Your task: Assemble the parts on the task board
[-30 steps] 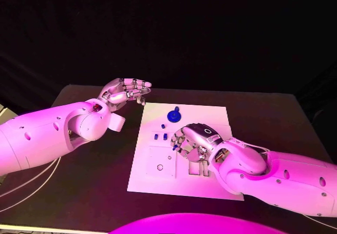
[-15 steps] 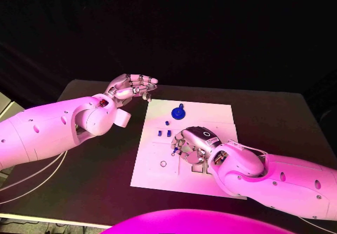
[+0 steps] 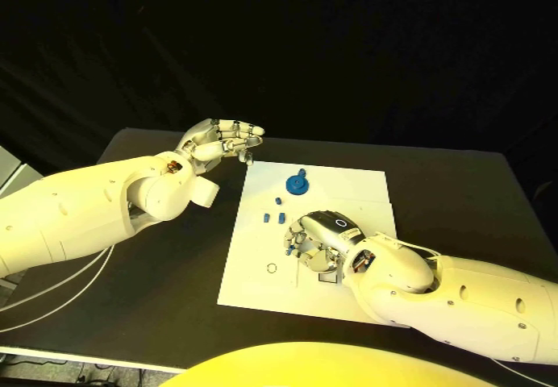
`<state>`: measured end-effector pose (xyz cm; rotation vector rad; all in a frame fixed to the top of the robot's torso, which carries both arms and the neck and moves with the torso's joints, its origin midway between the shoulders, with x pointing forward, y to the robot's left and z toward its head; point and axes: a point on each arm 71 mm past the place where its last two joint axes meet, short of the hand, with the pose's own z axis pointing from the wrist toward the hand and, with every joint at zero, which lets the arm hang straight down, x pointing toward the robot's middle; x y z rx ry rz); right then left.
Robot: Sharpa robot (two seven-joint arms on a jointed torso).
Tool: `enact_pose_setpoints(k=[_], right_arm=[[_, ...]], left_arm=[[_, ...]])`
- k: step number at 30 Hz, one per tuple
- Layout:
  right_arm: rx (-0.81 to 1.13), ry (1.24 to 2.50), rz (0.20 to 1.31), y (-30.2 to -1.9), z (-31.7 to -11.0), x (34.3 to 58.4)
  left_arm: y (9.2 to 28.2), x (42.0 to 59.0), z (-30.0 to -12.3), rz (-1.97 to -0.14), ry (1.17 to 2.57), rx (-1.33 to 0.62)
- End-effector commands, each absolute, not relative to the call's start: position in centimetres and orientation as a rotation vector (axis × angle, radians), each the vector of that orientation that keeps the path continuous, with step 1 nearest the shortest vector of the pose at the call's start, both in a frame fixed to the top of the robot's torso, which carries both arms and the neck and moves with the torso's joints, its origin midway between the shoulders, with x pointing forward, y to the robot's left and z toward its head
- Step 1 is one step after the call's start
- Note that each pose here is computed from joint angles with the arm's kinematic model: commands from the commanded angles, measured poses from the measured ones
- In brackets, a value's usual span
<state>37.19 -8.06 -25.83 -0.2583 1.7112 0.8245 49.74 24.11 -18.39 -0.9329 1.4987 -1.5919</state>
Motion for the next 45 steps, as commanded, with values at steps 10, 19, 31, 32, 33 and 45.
enact_pose_setpoints(k=[10, 19, 31, 32, 33, 45], right_arm=[[-0.296, 1.731, 0.806, -7.65, -26.32, 37.02], [-0.315, 1.739, 0.773, -7.46, -26.54, 37.08], [-0.328, 1.728, 0.747, -7.34, -26.57, 37.02], [-0.328, 1.726, 0.748, -7.34, -26.56, 37.00], [-0.327, 1.724, 0.749, -7.34, -26.55, 36.98], [-0.331, 1.715, 0.754, -7.32, -26.45, 36.82]], left_arm=[[23.86, 49.67, -18.30, -1.611, 1.501, -0.926], [23.86, 49.64, -18.31, -1.611, 1.505, -0.926], [23.89, 49.67, -18.34, -1.610, 1.508, -0.927], [23.89, 49.67, -18.34, -1.610, 1.508, -0.927], [23.89, 49.67, -18.34, -1.610, 1.509, -0.927], [23.91, 49.70, -18.37, -1.608, 1.509, -0.927]])
